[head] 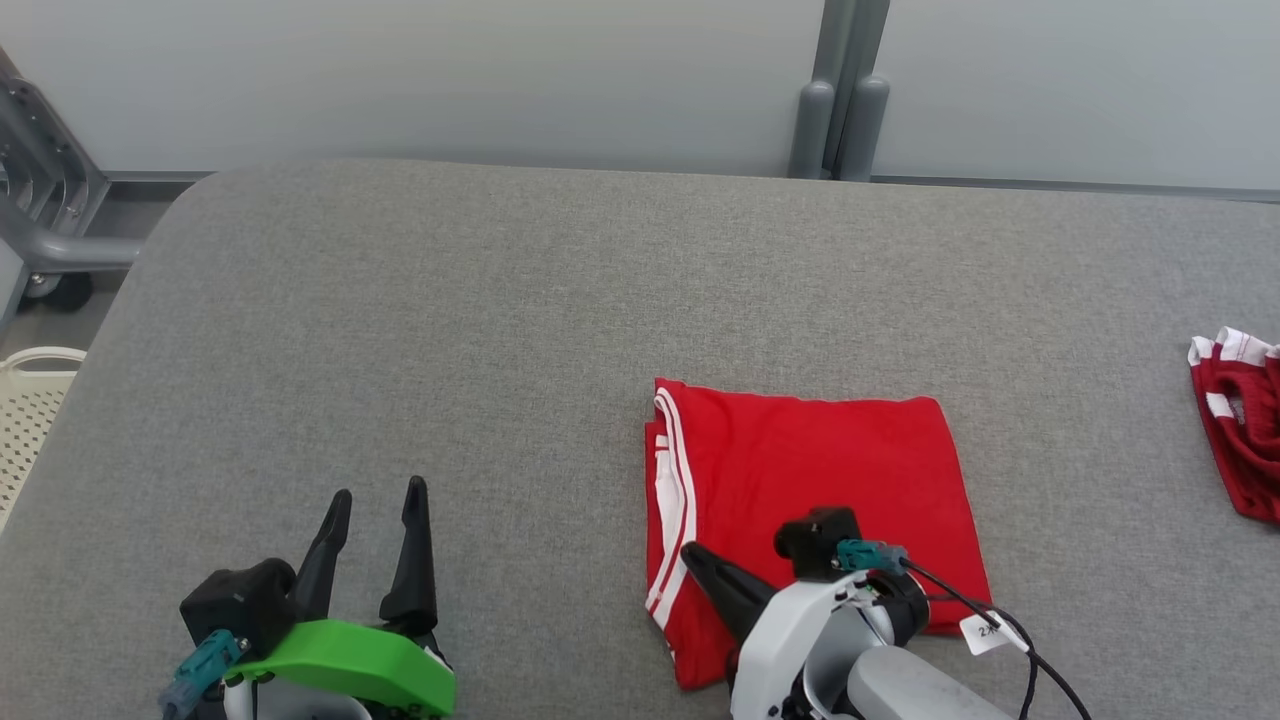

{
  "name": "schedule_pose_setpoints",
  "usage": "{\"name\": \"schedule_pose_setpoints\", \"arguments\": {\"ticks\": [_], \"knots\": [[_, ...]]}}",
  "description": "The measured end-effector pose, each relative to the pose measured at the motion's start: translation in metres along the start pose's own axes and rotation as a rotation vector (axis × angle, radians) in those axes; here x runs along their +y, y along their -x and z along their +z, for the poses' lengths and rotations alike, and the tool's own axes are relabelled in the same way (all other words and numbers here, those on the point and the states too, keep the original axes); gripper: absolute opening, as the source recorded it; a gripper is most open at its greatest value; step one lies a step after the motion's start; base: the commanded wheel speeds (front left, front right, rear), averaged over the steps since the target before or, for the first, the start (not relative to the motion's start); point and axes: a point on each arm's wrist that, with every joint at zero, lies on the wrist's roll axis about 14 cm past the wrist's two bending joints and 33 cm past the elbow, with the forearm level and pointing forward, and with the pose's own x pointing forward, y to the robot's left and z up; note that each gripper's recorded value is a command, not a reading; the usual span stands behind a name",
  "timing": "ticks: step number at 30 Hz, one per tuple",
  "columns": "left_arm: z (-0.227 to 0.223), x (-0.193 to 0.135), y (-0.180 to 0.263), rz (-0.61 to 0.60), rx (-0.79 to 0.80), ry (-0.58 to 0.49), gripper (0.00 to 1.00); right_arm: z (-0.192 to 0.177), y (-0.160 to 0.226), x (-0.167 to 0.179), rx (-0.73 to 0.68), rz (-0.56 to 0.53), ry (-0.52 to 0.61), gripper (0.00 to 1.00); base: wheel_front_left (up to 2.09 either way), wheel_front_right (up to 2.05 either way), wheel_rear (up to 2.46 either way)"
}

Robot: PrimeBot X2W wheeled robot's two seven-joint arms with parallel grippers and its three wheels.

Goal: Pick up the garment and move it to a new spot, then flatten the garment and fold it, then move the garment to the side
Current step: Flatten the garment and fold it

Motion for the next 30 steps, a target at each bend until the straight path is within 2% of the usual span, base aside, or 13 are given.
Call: {"name": "schedule_pose_setpoints", "arguments": {"ticks": [6,11,19,20,23,24,25,30], "knots": [[0.001,0.0,-0.002,0.001,-0.005,0.001,1.0,-0.003,-0.003,0.009,0.016,0.037,0.021,0.0,0.0,0.0,0.0],[0.002,-0.002,-0.003,-0.006,-0.008,-0.002,1.0,0.025,-0.006,0.003,-0.079,0.022,0.024,0.0,0.0,0.0,0.0],[0.002,-0.014,-0.002,-0.043,-0.008,-0.005,1.0,0.071,0.005,-0.026,-0.22,-0.074,0.075,0.0,0.0,0.0,0.0],[0.001,-0.015,-0.002,-0.048,-0.005,-0.006,1.0,0.076,0.008,-0.032,-0.232,-0.091,0.085,0.04,0.0,0.0,0.0],[0.001,-0.021,-0.002,-0.065,-0.004,-0.008,1.0,0.092,0.021,-0.052,-0.276,-0.149,0.106,0.4,0.0,0.0,0.0],[0.001,-0.023,-0.002,-0.071,-0.002,-0.008,1.0,0.098,0.027,-0.059,-0.29,-0.171,0.111,0.67,0.0,0.0,0.0],[0.0,-0.024,-0.001,-0.075,0.002,-0.009,1.0,0.102,0.032,-0.066,-0.303,-0.193,0.115,1.0,0.0,0.0,0.0],[-0.003,-0.032,-0.002,-0.1,0.01,-0.012,1.0,0.112,0.06,-0.094,-0.329,-0.292,0.132,1.0,0.0,0.0,0.0]]}}
